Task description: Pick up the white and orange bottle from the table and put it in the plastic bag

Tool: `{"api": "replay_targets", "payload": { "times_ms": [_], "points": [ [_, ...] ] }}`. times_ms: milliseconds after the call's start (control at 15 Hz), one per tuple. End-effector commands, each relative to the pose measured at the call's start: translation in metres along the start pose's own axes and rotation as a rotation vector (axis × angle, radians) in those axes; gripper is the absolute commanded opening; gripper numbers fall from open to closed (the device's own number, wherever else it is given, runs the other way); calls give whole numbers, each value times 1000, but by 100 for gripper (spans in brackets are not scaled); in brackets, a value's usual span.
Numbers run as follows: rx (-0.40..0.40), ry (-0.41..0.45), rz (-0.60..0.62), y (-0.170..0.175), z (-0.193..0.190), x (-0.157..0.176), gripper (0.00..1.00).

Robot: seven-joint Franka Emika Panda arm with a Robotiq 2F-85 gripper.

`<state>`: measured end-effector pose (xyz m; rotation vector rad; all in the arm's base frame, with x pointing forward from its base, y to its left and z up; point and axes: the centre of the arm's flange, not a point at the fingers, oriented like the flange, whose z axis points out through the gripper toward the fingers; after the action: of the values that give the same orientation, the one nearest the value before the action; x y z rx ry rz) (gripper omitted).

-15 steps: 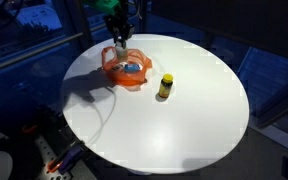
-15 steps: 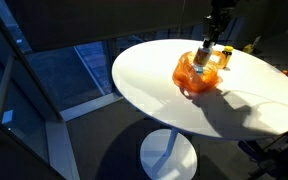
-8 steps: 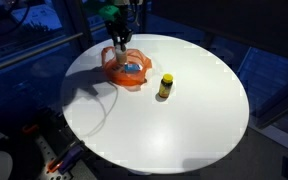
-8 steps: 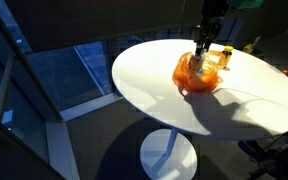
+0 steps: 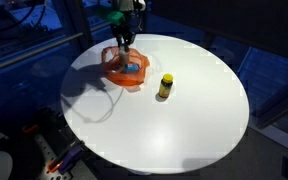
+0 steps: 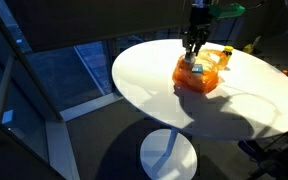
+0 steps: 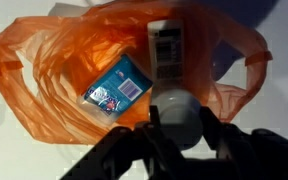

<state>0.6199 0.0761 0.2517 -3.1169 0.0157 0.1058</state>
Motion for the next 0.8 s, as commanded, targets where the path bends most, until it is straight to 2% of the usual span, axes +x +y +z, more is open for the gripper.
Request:
{"api": "replay_targets", "payload": {
  "times_ms": [0,733],
  "points": [
    [-22,7,31,-3,8,27,19],
    [-54,69,96,13,4,54,19]
  ]
}}
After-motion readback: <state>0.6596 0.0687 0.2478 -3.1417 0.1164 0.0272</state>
